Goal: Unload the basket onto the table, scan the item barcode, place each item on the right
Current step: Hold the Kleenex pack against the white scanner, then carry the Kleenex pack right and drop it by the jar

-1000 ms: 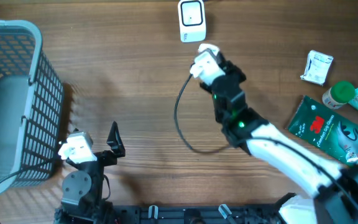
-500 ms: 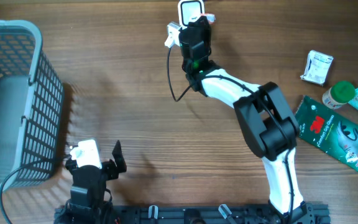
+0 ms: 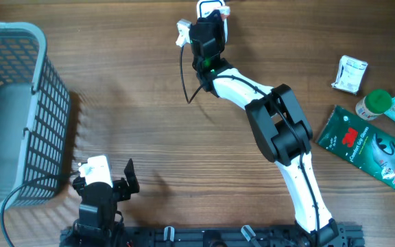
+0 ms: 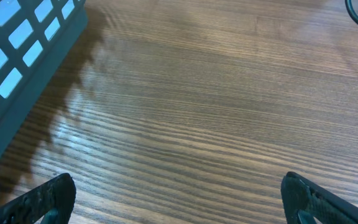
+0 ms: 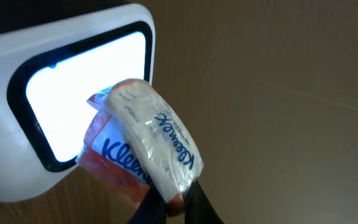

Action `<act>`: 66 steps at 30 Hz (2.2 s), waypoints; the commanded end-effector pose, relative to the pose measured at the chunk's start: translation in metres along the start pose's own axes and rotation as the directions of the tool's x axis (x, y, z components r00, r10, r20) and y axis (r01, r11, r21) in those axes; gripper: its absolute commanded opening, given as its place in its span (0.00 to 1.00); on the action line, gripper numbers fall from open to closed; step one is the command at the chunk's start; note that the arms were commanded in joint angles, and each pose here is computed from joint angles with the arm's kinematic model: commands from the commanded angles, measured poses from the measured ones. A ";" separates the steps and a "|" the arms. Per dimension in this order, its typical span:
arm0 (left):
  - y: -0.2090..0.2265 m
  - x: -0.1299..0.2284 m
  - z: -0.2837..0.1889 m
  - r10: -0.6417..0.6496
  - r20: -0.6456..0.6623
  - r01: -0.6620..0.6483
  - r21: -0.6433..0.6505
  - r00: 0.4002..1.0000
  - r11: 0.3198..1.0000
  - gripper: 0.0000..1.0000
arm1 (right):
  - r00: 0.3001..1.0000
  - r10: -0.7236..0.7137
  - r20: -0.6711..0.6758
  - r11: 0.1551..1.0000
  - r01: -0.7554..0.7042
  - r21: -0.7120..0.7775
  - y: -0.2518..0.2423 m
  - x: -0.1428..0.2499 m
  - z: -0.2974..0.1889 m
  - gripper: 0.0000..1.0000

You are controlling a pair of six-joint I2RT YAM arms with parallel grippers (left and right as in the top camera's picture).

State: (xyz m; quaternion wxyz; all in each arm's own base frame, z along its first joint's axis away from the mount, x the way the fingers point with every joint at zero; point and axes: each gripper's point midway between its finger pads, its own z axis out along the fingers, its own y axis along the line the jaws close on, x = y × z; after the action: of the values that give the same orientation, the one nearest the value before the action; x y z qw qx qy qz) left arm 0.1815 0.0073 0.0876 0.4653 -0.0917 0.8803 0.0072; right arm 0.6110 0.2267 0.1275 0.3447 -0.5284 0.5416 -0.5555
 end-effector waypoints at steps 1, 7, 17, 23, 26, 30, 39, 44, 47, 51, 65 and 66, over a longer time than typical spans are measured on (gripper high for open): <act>-0.003 0.001 0.000 0.000 0.000 0.000 0.016 1.000 1.000 1.00 | 0.987 0.126 -0.103 0.989 -0.117 0.090 -0.073 0.045 -0.008 0.04; -0.003 0.001 0.000 0.000 0.000 0.000 0.016 1.000 1.000 1.00 | 0.700 0.496 -0.514 0.863 -0.466 0.198 -0.096 0.235 -0.010 0.04; -0.003 0.001 0.000 0.000 0.000 0.000 0.016 1.000 1.000 1.00 | -0.167 0.599 -0.783 0.127 -0.946 0.299 0.124 0.428 -0.017 0.04; -0.003 0.001 0.000 0.000 0.000 0.000 0.016 1.000 1.000 1.00 | -0.504 0.492 -0.710 -0.203 -0.859 0.469 0.166 0.495 -0.031 0.39; -0.003 0.001 0.000 0.000 0.000 0.000 0.016 1.000 1.000 1.00 | -0.519 0.503 -0.691 -0.345 -0.854 0.390 0.138 0.483 -0.023 1.00; -0.003 0.001 0.000 0.000 0.000 0.000 0.016 1.000 1.000 1.00 | -0.532 0.658 -0.533 -0.531 -0.829 0.173 -0.009 0.459 -0.034 1.00; -0.003 0.001 0.000 0.000 0.000 0.000 0.016 1.000 1.000 1.00 | -0.373 0.862 -0.342 -0.469 -0.843 -0.263 -0.210 0.366 -0.298 1.00; -0.003 0.001 0.000 0.000 0.000 0.000 0.016 1.000 1.000 1.00 | -0.331 0.874 -0.355 -0.434 -0.860 -0.269 -0.182 0.357 -0.426 1.00; -0.003 0.001 0.000 0.000 0.000 0.000 0.016 1.000 1.000 1.00 | -0.328 0.853 -0.406 -0.450 -0.856 -0.256 -0.159 0.351 -0.463 1.00; -0.003 0.001 0.000 0.000 0.000 0.000 0.016 1.000 1.000 1.00 | -0.328 0.847 -0.419 -0.456 -0.854 -0.252 -0.147 0.348 -0.483 1.00; -0.003 0.001 0.000 0.000 0.000 0.000 0.016 1.000 1.000 1.00 | -0.319 0.944 -0.082 -0.325 -0.860 -0.394 -0.147 0.343 -0.497 1.00; -0.003 0.001 0.000 0.000 0.000 0.000 0.016 1.000 1.000 1.00 | -0.319 0.947 -0.037 -0.303 -0.850 -0.430 -0.139 0.339 -0.495 1.00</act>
State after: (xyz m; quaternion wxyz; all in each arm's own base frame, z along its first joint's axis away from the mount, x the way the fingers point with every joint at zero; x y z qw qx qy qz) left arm 0.1811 0.0074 0.0870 0.4642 -0.0916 0.8809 0.0076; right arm 0.0960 0.0418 0.4262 0.6299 0.0170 0.7672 0.1198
